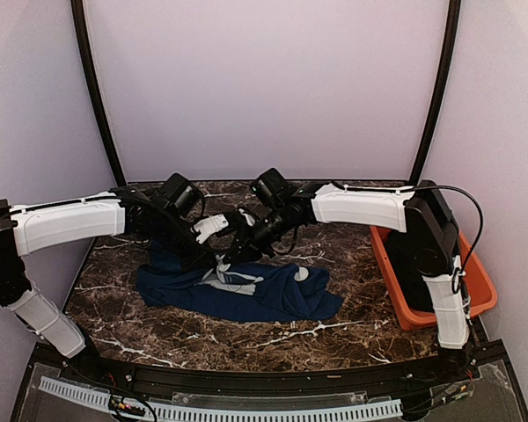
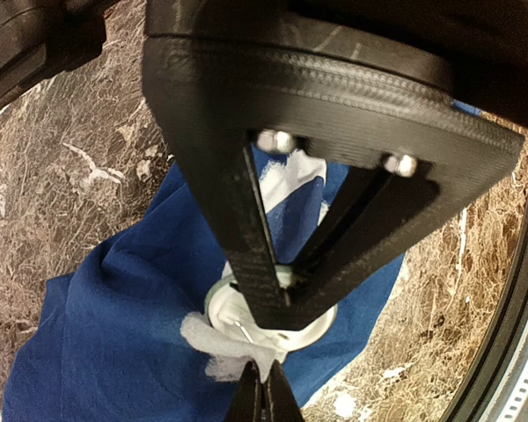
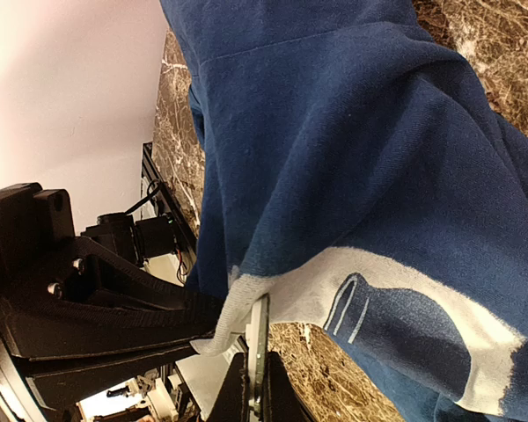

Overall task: Pin the brooch onto the clothing
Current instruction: Pin the brooch onto the flattened clothing.

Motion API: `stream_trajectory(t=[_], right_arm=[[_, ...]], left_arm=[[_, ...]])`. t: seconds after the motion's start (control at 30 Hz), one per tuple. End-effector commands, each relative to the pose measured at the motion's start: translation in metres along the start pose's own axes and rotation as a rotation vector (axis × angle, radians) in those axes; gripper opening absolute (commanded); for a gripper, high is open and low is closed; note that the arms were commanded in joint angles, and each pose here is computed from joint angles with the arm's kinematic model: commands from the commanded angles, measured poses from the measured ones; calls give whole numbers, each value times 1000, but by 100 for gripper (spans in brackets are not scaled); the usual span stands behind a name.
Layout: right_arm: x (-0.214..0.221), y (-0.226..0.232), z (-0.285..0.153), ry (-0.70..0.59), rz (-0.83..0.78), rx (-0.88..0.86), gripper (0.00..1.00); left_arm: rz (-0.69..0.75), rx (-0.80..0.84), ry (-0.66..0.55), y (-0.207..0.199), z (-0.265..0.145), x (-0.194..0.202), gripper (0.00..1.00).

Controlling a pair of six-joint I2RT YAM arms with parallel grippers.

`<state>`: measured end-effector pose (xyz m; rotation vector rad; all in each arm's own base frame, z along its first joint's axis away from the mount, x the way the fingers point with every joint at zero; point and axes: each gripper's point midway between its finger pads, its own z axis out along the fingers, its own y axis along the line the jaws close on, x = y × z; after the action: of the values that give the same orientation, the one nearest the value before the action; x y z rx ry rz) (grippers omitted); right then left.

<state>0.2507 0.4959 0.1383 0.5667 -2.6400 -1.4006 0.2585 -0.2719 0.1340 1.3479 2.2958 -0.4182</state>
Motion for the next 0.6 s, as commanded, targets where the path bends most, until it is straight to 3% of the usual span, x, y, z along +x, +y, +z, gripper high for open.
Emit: stream_trajectory(t=[0.0, 0.17, 0.47, 0.57], right_arm=[[6, 6, 1, 42, -10, -51, 0], [8, 11, 1, 51, -10, -85, 0], [13, 7, -3, 60, -15, -90, 0], [15, 6, -2, 69, -12, -94, 0]], left_arm=[[4, -1, -18, 1, -4, -5, 1], [4, -1, -15, 1, -4, -5, 7], [3, -19, -12, 4, -6, -4, 11], [4, -23, -18, 4, -8, -5, 17]])
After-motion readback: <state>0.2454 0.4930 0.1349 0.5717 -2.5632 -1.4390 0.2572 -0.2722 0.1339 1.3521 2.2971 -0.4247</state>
